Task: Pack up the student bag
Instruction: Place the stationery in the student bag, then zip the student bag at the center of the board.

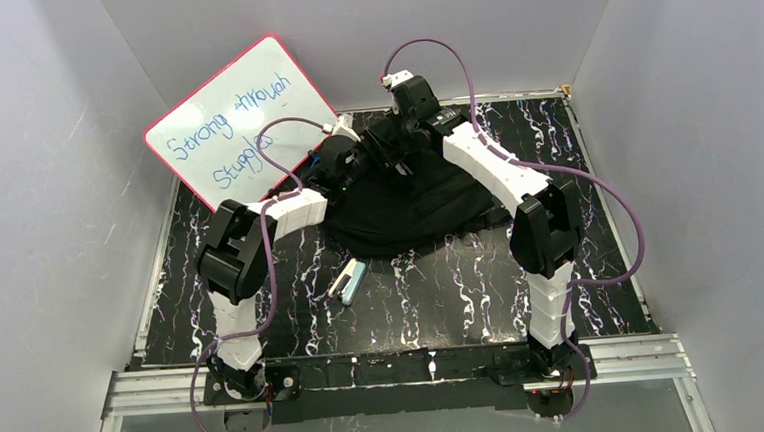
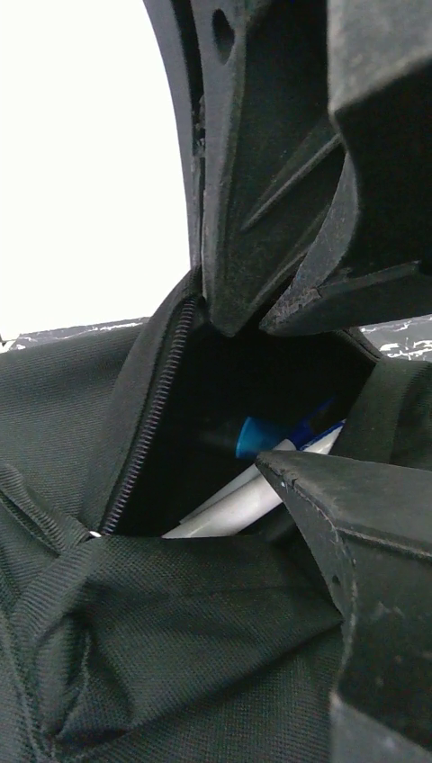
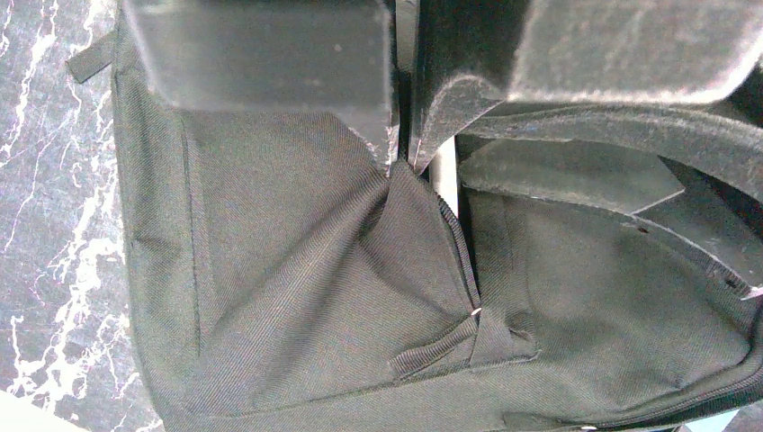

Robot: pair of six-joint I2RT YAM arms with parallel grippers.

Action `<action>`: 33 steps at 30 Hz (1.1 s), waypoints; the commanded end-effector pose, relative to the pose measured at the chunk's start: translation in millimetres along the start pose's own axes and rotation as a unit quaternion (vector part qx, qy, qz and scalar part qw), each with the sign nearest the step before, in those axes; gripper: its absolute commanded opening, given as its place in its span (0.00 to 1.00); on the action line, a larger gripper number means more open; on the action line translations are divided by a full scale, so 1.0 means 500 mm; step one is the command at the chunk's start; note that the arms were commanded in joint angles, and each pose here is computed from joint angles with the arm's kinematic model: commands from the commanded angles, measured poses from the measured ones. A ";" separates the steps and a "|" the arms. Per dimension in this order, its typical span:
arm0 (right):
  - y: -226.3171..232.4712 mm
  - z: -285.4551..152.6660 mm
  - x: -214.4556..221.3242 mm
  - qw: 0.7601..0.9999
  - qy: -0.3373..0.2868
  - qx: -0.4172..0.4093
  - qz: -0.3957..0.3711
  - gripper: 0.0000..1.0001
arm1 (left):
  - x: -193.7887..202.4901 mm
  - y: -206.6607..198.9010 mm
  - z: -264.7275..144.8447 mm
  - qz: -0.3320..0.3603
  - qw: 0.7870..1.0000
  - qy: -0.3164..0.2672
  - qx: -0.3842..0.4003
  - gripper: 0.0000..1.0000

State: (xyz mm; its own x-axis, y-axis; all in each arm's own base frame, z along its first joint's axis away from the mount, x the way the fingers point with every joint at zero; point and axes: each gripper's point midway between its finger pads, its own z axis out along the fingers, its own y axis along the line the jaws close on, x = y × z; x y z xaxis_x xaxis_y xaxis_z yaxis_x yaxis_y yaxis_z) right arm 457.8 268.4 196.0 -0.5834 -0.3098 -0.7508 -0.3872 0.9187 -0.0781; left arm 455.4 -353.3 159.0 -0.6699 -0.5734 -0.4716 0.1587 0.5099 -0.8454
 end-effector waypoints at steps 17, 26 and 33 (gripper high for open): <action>0.026 -0.056 -0.079 0.996 -0.070 -0.045 0.012 0.06 | -0.081 0.112 -0.135 0.104 0.979 -0.037 -0.170 0.47; 0.026 -0.051 -0.069 0.997 -0.065 -0.045 0.011 0.07 | -0.069 0.111 -0.116 0.106 0.985 -0.006 -0.135 0.47; 0.026 -0.045 -0.063 0.997 -0.061 -0.045 0.012 0.07 | -0.072 0.068 -0.089 0.120 0.990 0.001 -0.080 0.47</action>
State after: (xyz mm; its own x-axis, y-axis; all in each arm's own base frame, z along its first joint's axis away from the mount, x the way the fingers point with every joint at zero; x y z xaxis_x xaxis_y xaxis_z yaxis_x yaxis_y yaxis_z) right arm 454.0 273.9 186.7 -0.5921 -0.3112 -0.7434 -0.4203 0.9063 -0.0447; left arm 442.9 -270.1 123.6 -0.6660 -0.4387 -0.6033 0.0766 0.7643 -0.6403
